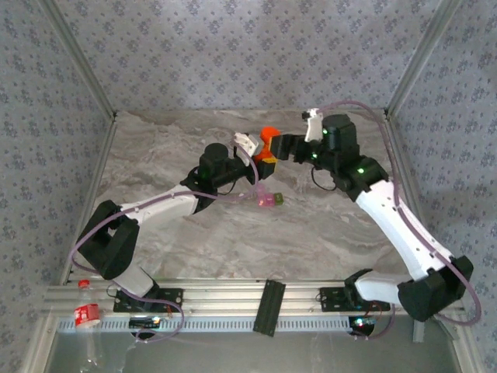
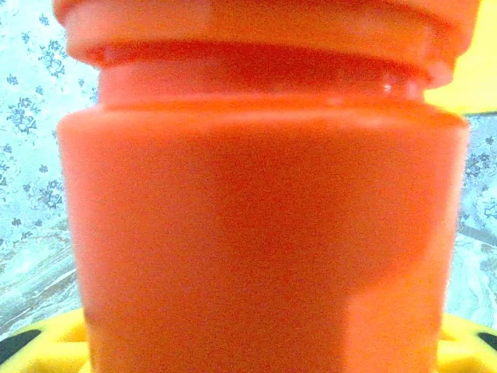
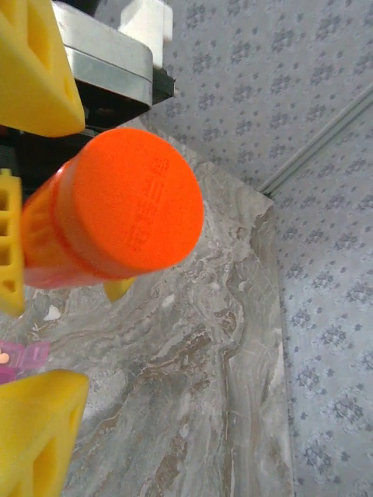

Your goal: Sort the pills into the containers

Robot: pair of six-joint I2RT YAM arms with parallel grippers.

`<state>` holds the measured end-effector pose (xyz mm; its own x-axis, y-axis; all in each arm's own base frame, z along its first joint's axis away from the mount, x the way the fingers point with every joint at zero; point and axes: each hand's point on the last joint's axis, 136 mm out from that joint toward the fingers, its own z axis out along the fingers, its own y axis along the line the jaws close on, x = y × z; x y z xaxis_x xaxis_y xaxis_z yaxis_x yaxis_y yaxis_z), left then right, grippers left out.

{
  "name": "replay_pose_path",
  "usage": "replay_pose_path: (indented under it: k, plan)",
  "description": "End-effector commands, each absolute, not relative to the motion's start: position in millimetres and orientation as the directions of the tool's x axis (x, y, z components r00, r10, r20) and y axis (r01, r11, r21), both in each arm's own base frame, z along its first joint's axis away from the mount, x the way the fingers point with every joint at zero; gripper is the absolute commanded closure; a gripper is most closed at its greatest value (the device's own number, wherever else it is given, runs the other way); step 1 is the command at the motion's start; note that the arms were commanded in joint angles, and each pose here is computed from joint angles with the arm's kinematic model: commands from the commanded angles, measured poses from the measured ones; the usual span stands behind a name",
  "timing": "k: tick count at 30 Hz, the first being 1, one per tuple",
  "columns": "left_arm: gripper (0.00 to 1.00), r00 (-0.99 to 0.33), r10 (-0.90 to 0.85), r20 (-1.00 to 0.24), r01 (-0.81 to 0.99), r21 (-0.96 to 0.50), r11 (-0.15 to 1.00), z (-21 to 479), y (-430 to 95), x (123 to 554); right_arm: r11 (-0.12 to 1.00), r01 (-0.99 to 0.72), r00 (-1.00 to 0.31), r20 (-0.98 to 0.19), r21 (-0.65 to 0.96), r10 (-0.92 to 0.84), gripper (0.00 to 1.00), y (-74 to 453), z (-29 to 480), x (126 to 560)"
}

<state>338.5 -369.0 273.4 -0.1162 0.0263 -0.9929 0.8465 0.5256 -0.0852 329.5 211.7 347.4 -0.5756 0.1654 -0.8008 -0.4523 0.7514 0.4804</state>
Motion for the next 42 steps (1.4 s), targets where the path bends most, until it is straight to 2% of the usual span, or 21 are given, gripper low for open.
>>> replay_pose_path:
  k: [1, 4, 11, 15, 31, 42]
  plan:
    - [1.0, -0.014, -0.037, -0.999, 0.863, -0.031, 0.504, 315.0, -370.1, 335.9, 0.687, -0.556, -0.532, -0.836, 0.468, 0.138, 0.15, 203.3, 372.9, 301.0]
    - [1.0, -0.007, -0.027, -1.0, 0.88, -0.019, 0.474, 314.6, -369.3, 330.6, 0.668, -0.61, -0.502, -0.86, 0.427, 0.092, 0.13, 196.4, 383.7, 290.0]
    - [1.0, -0.027, -0.028, -0.999, 0.957, -0.034, 0.288, 317.0, -371.8, 302.6, 0.594, -0.707, -0.517, -0.853, 0.383, -0.065, 0.14, 207.6, 386.4, 290.9]
    - [1.0, -0.046, -0.009, -0.999, 0.971, -0.047, 0.235, 316.3, -374.1, 293.1, 0.577, -0.726, -0.523, -0.845, 0.375, -0.108, 0.14, 213.2, 383.7, 295.6]
    - [1.0, -0.069, -0.004, -0.998, 0.977, -0.069, 0.204, 312.7, -377.7, 290.8, 0.568, -0.732, -0.547, -0.822, 0.377, -0.159, 0.17, 233.3, 366.7, 306.4]
    - [1.0, -0.077, -0.002, -0.997, 0.977, -0.076, 0.197, 311.3, -379.4, 290.3, 0.563, -0.731, -0.551, -0.82, 0.385, -0.156, 0.25, 237.1, 366.4, 311.4]
